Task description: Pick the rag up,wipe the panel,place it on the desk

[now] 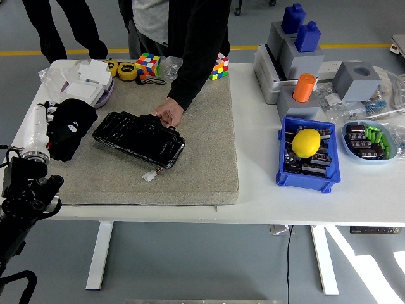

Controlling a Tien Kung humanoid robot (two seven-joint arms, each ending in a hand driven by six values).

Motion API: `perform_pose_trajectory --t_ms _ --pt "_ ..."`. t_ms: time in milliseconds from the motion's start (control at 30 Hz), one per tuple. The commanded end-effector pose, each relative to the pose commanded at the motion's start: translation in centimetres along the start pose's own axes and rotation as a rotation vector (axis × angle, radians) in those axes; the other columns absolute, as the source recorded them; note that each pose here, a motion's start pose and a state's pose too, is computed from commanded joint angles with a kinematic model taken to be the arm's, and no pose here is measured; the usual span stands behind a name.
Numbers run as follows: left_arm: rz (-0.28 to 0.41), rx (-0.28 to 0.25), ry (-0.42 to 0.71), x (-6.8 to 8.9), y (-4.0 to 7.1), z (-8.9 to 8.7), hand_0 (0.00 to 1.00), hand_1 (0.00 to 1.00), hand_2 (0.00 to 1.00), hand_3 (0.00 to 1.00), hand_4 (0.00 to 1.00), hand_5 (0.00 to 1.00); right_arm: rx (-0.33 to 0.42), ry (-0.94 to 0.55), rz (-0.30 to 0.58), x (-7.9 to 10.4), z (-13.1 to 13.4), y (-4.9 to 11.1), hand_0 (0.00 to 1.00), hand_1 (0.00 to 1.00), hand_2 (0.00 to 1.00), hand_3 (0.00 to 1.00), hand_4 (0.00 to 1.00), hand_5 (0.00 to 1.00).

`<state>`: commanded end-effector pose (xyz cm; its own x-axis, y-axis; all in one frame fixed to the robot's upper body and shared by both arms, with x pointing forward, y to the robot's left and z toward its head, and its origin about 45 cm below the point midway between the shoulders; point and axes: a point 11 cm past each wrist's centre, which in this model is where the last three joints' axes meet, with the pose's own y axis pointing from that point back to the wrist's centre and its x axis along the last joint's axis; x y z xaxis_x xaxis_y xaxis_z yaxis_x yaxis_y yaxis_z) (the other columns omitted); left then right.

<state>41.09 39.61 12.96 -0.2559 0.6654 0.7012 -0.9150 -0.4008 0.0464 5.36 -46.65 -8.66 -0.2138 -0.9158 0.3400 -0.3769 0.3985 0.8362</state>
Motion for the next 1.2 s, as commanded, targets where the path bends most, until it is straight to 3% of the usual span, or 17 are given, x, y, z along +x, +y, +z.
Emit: perform_pose_trajectory --t_ms 133,167,333,367,533,567,733,767,800,933,967,1033,1133,1167,1200 --pt "-0.028 0.012 0.004 -0.3 0.2 -0.6 0.315 0.467 0.49 0.567 0.707 0.002 0.001 0.001 -0.002 -0.1 0.0 0.0 0.529 0.552 0.488 0.521 0.884 0.346" --pt "-0.036 0.015 0.003 -0.4 0.3 -0.6 0.468 0.614 0.58 0.579 0.87 0.125 0.001 0.001 -0.002 -0.1 0.0 0.0 0.529 0.553 0.488 0.521 0.884 0.346" --pt "-0.065 0.039 -0.011 -0.8 0.4 -0.9 0.468 0.614 0.58 0.579 0.87 0.125 0.002 0.0 -0.003 -0.1 -0.1 0.0 0.529 0.553 0.488 0.521 0.884 0.346" --pt "-0.067 0.04 -0.015 -0.8 0.5 -0.9 0.774 0.85 0.877 0.867 0.998 0.318 0.002 0.0 -0.003 -0.1 -0.1 0.0 0.529 0.553 0.489 0.521 0.884 0.346" --pt "-0.065 0.025 -0.006 -0.5 0.5 -0.2 0.774 0.85 0.877 0.867 0.998 0.318 0.0 -0.003 -0.001 -0.1 0.1 0.0 0.529 0.553 0.489 0.521 0.884 0.346" --pt "-0.061 0.02 -0.001 -0.5 0.5 0.0 0.827 0.924 0.965 0.958 0.998 0.314 -0.001 -0.003 -0.001 -0.1 0.1 0.0 0.529 0.553 0.488 0.521 0.884 0.346" --pt "-0.043 0.003 0.029 0.3 0.7 0.8 0.827 0.924 0.965 0.958 0.998 0.314 0.0 -0.004 -0.002 -0.1 0.1 0.0 0.529 0.553 0.488 0.521 0.884 0.346" --pt "-0.034 -0.005 0.044 0.6 0.7 1.1 0.741 0.868 0.926 0.919 0.998 0.285 0.0 -0.004 -0.003 -0.1 0.1 0.0 0.528 0.553 0.488 0.521 0.884 0.346" --pt "-0.028 -0.011 0.054 0.7 0.8 1.3 0.741 0.868 0.926 0.919 0.998 0.285 0.0 -0.004 -0.003 -0.2 0.1 0.0 0.528 0.553 0.488 0.521 0.884 0.346" --pt "0.025 -0.08 0.157 2.1 1.1 2.8 0.741 0.868 0.926 0.919 0.998 0.285 -0.001 -0.007 -0.002 -0.2 0.1 0.0 0.528 0.553 0.488 0.521 0.884 0.346" --pt "0.039 -0.099 0.194 2.4 1.2 3.3 0.504 0.652 0.708 0.729 0.916 0.169 -0.002 -0.006 -0.002 -0.2 0.2 0.0 0.528 0.553 0.488 0.521 0.884 0.347" --pt "0.061 -0.136 0.275 2.9 1.5 4.1 0.504 0.652 0.708 0.729 0.916 0.169 -0.002 -0.008 -0.001 -0.2 0.2 0.0 0.528 0.553 0.488 0.521 0.884 0.347" --pt "0.08 -0.144 0.402 3.5 2.0 4.4 0.504 0.652 0.708 0.729 0.916 0.169 -0.001 -0.008 -0.003 -0.3 0.1 0.0 0.528 0.553 0.488 0.521 0.884 0.347" --pt "0.085 -0.14 0.43 3.7 2.1 4.4 0.453 0.57 0.576 0.608 0.892 0.174 -0.001 -0.007 -0.003 -0.3 0.1 0.0 0.528 0.553 0.488 0.521 0.884 0.346" --pt "0.091 -0.135 0.453 3.9 2.2 4.4 0.453 0.57 0.576 0.608 0.892 0.174 -0.001 -0.007 -0.003 -0.3 0.1 0.0 0.528 0.553 0.488 0.521 0.884 0.346"
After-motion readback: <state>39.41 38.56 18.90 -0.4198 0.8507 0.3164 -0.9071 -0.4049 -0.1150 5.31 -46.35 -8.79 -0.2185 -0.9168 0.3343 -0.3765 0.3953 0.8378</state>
